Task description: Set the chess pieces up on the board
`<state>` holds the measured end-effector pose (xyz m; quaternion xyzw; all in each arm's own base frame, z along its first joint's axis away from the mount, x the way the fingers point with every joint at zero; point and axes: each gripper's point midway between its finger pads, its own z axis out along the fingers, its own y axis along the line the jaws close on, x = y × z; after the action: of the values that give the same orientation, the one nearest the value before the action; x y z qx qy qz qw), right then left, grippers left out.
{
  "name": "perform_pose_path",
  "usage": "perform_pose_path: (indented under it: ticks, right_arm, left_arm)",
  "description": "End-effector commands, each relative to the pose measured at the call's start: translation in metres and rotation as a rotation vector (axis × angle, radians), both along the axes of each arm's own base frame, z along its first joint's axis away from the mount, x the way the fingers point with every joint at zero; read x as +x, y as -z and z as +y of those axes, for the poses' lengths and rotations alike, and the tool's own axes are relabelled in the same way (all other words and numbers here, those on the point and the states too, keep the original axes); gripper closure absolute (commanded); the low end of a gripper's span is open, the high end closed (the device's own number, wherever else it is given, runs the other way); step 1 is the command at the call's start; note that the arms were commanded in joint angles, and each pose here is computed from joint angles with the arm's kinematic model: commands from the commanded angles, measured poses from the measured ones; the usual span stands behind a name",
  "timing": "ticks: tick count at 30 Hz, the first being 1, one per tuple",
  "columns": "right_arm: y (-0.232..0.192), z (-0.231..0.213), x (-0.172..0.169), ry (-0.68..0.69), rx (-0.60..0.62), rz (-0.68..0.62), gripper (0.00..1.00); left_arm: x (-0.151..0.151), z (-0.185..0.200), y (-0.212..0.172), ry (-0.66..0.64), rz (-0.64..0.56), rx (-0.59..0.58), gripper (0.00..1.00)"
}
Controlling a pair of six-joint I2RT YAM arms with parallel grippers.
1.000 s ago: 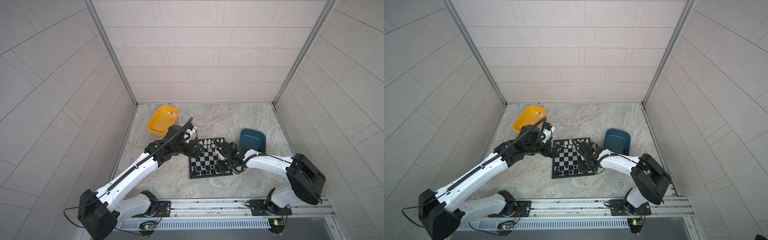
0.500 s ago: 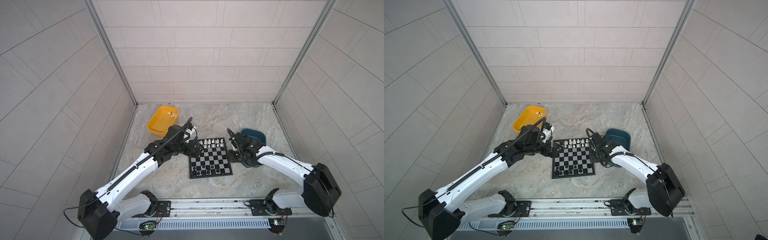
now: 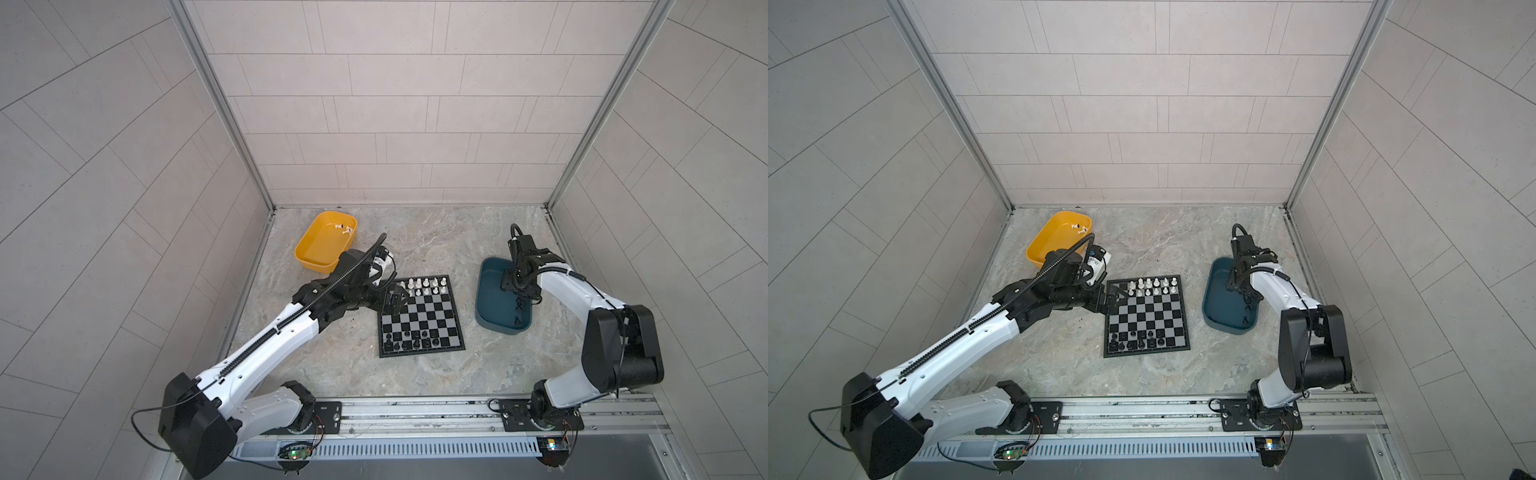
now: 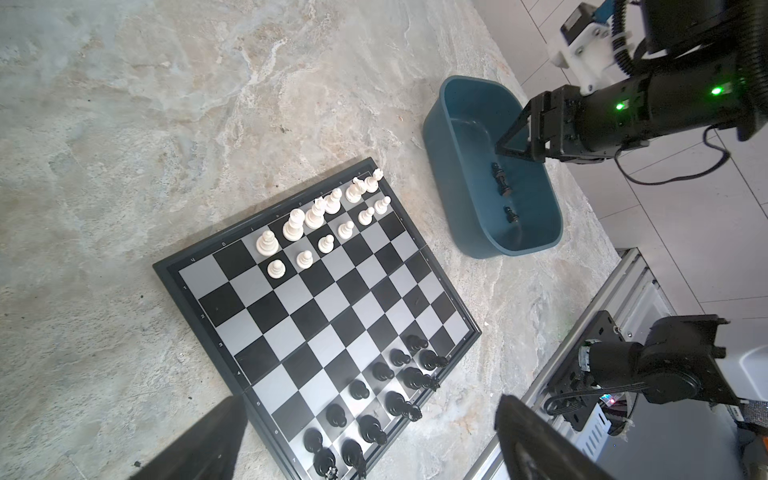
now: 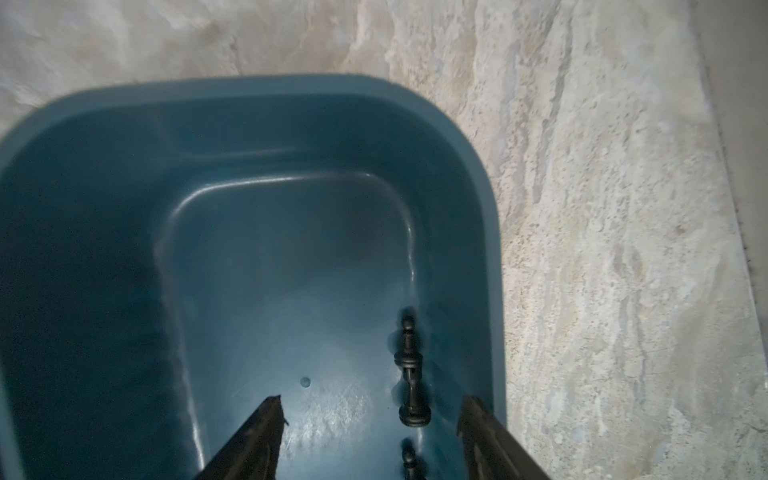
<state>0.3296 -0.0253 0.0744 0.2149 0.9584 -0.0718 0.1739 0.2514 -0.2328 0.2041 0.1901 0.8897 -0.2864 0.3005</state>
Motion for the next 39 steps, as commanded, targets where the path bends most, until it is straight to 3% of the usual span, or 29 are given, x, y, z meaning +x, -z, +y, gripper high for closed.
perform_pose_path:
  ticks: [1,18,24,30,34,37,39]
  right_arm:
    - [0.006,-0.005,-0.001,0.037,-0.005,0.031,0.31]
    - [0.050,0.007,-0.019,0.219,0.109,0.121,0.35]
    - [0.054,0.014,-0.015,0.214,0.154,0.106,0.35]
    - [0.034,0.039,0.008,0.088,0.279,-0.007,0.38]
    - [0.013,0.018,-0.001,0.084,0.148,-0.005,0.40]
    - [0.011,0.005,-0.015,0.091,0.075,0.067,0.40]
    - [0.016,0.007,-0.023,0.109,0.095,0.084,0.41]
  left_arm:
    - [0.000,0.001,0.003,-0.001,0.004,0.004,0.00]
    - [0.004,0.002,0.008,-0.006,0.020,0.032,0.00]
    - [0.004,0.001,0.007,-0.003,0.018,0.033,0.00]
    - [0.003,0.002,0.005,-0.002,0.015,0.030,0.00]
    - [0.002,0.002,0.005,-0.002,0.015,0.030,0.00]
    - [0.003,0.002,0.006,-0.002,0.015,0.031,0.00]
    - [0.002,0.002,0.005,-0.001,0.016,0.030,0.00]
